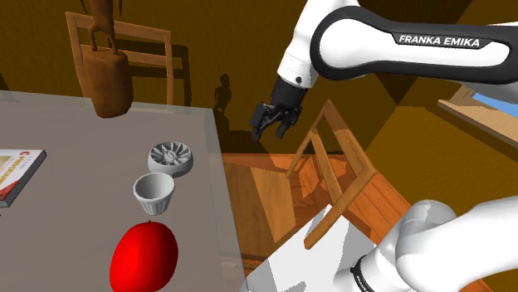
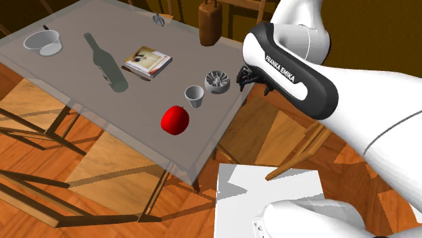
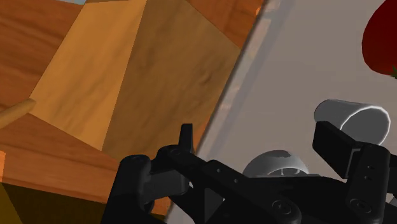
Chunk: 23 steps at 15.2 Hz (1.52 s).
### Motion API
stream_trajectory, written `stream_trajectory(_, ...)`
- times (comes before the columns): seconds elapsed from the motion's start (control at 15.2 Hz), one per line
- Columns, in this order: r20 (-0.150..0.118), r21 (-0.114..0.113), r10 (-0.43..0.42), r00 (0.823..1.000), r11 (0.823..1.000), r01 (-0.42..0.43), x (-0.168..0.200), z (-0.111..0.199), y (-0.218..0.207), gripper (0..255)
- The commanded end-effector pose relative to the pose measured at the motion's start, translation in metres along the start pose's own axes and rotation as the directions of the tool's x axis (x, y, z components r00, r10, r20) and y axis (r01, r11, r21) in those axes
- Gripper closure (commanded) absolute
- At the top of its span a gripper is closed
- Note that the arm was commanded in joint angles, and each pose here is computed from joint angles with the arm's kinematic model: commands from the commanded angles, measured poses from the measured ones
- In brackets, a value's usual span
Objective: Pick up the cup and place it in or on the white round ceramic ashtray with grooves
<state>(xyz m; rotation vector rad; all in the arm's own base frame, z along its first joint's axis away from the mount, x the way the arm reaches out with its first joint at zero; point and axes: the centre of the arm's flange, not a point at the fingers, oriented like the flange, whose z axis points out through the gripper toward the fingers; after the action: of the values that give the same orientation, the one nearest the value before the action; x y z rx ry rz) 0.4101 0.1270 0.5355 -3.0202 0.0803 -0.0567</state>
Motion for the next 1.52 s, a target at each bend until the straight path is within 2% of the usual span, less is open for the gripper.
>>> stream_trajectory(0.0,0.003,0.002,-0.008,1.0,1.0,0.008,0.008,0.015,-0.02,0)
stream_trajectory(1.19,0.035,0.012,-0.086,0.996,0.996,0.086,0.097,0.162,-0.185,0)
stream_trajectory(1.45,0.036,0.013,-0.089,0.995,0.996,0.089,0.1,0.183,-0.191,0)
